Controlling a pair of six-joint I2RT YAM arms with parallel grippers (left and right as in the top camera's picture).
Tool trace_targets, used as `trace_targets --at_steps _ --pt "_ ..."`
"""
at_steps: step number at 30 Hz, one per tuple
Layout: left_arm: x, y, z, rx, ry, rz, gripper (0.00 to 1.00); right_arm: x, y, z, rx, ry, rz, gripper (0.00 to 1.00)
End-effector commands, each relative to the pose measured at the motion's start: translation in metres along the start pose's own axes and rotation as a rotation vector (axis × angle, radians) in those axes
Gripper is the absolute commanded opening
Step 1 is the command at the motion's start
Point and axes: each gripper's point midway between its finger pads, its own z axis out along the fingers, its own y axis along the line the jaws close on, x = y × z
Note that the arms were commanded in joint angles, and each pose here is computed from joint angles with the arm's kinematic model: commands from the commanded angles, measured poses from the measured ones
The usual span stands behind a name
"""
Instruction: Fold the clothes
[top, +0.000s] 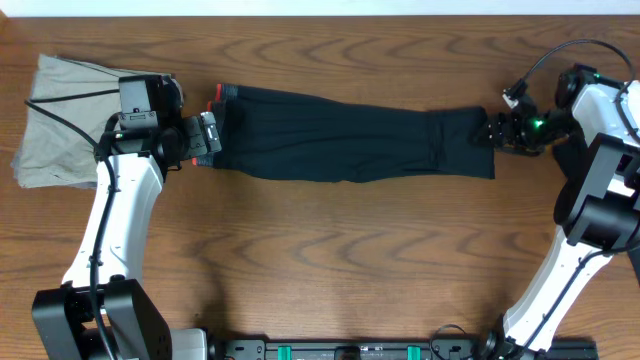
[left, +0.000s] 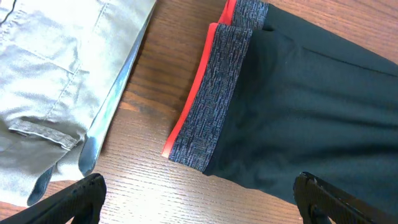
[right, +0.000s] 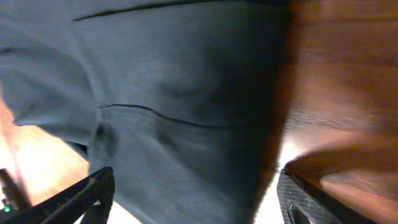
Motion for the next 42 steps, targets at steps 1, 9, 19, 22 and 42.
trace_targets --at_steps 1,9,19,22,42 --pt "0.001 0.000 -0.001 0.003 0.002 -0.013 0.98 0.024 -0.009 0.023 -0.027 0.060 0.033 0.81" --pt "0.001 0.000 -0.001 0.003 0.002 -0.013 0.98 0.027 -0.006 0.035 -0.025 0.068 0.041 0.38" --pt "0.001 0.000 -0.001 0.003 0.002 -0.013 0.98 0.011 -0.020 0.025 0.064 0.028 0.153 0.01" --pt "0.001 0.000 -0.001 0.003 0.002 -0.012 0.98 0.008 -0.029 0.009 0.152 0.049 0.168 0.01" --pt "0.001 0.000 -0.001 0.003 0.002 -0.013 0.98 -0.026 0.021 -0.049 0.571 0.139 0.080 0.01"
